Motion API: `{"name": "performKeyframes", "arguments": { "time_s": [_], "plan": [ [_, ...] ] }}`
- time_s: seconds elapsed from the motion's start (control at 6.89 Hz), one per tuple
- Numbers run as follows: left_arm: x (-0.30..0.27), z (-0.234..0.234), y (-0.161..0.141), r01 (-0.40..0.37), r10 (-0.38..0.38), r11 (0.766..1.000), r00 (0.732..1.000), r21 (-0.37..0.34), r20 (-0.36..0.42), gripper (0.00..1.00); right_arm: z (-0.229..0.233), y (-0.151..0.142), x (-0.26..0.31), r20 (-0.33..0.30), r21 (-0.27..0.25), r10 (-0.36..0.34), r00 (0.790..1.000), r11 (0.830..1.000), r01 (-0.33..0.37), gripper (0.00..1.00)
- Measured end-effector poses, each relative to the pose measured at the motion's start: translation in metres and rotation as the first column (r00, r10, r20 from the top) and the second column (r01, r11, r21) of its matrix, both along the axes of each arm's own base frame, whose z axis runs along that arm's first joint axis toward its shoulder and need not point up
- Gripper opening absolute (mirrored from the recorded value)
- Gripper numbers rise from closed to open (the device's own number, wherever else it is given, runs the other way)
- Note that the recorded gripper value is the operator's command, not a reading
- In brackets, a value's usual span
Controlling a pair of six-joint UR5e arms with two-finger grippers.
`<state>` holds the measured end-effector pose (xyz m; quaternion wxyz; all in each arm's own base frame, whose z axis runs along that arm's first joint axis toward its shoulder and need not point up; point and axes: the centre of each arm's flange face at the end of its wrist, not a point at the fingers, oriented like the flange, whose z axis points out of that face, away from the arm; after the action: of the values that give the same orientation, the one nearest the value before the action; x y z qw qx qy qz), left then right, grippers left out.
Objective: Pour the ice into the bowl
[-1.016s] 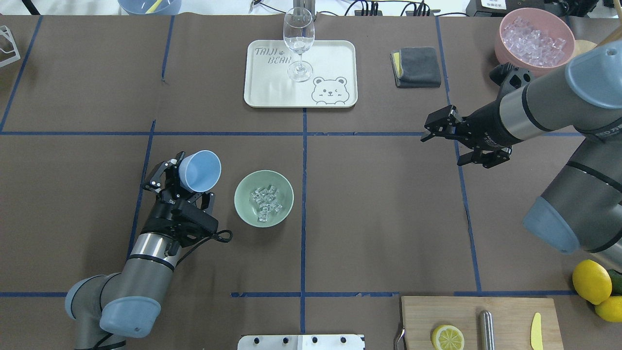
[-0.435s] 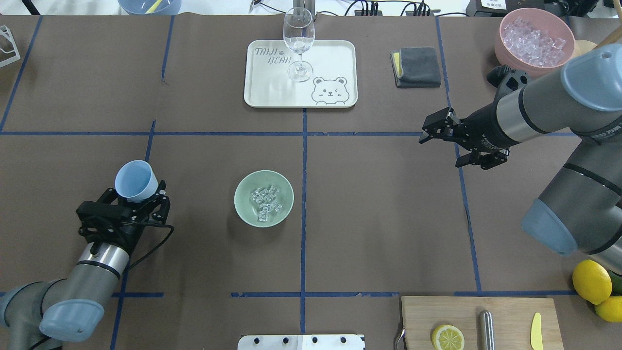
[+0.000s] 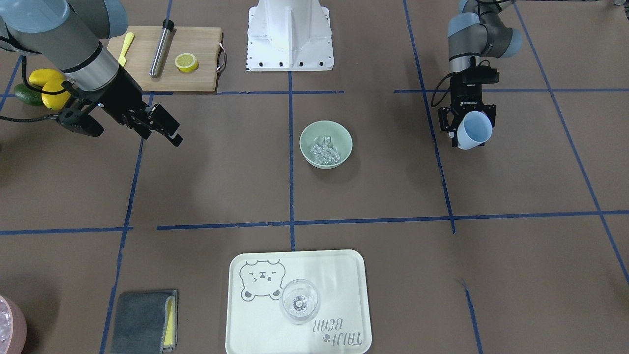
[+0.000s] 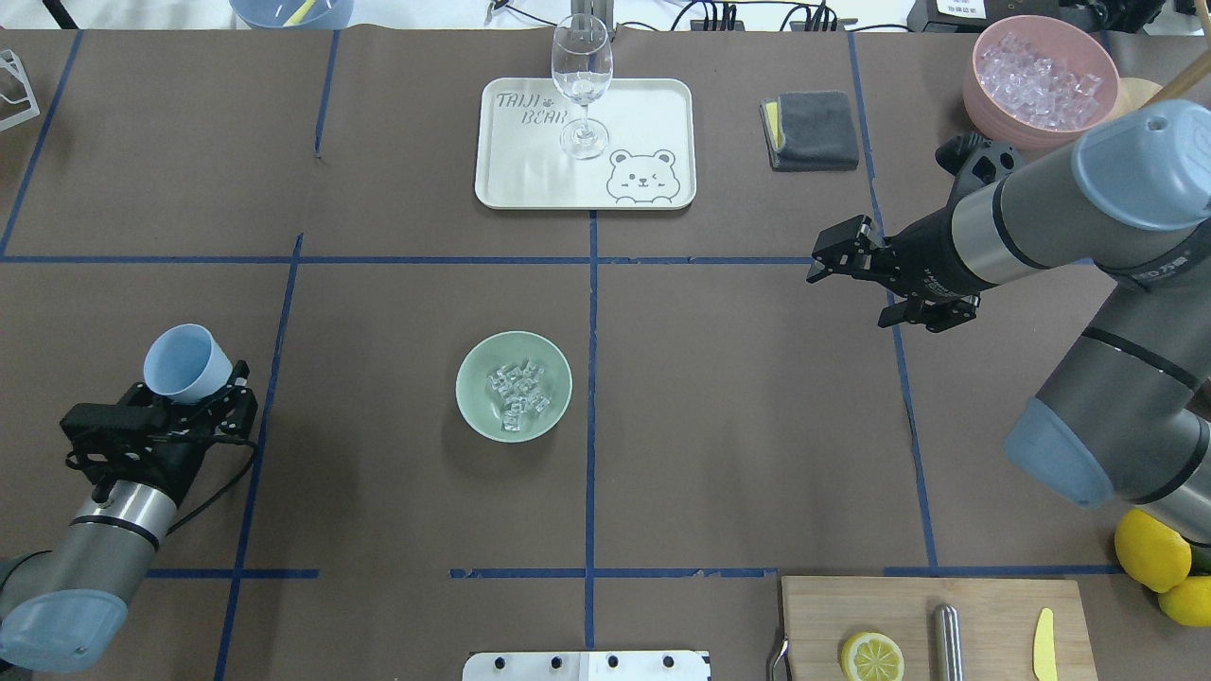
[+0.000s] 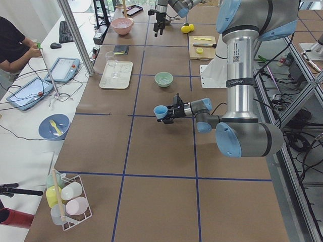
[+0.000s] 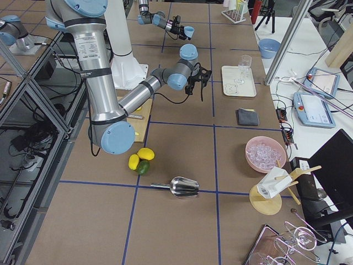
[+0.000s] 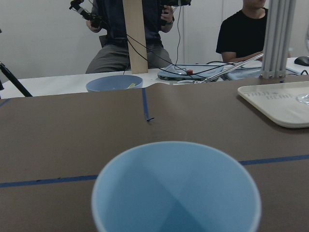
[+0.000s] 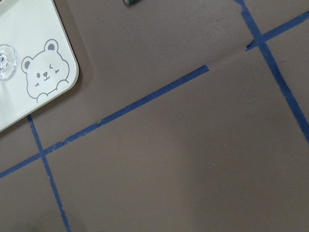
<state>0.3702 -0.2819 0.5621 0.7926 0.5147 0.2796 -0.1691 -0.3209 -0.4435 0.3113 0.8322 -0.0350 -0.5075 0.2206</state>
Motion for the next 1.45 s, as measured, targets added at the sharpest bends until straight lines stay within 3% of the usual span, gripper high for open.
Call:
{"name": "performKeyframes", "arguments": {
  "time_s": [0.29, 0.73, 1.45],
  "plan": [
    [-0.037, 0.043, 0.005, 0.010, -0.010, 1.000, 1.000, -0.006, 0.013, 0.00, -0.002, 0.001, -0.003, 0.000, 0.006, 0.000, 1.000, 1.000, 0.000, 1.00],
    [-0.058, 0.085, 0.007, 0.049, -0.048, 0.999, 0.997, 0.013, -0.064, 0.00, -0.004, 0.005, -0.011, -0.010, 0.022, 0.009, 1.000, 1.000, -0.009, 1.00],
    [-0.054, 0.090, -0.017, 0.117, -0.116, 0.993, 0.992, 0.026, -0.057, 0.00, -0.002, 0.011, -0.021, -0.013, 0.021, -0.006, 1.000, 1.000, 0.006, 1.00]
  ]
}}
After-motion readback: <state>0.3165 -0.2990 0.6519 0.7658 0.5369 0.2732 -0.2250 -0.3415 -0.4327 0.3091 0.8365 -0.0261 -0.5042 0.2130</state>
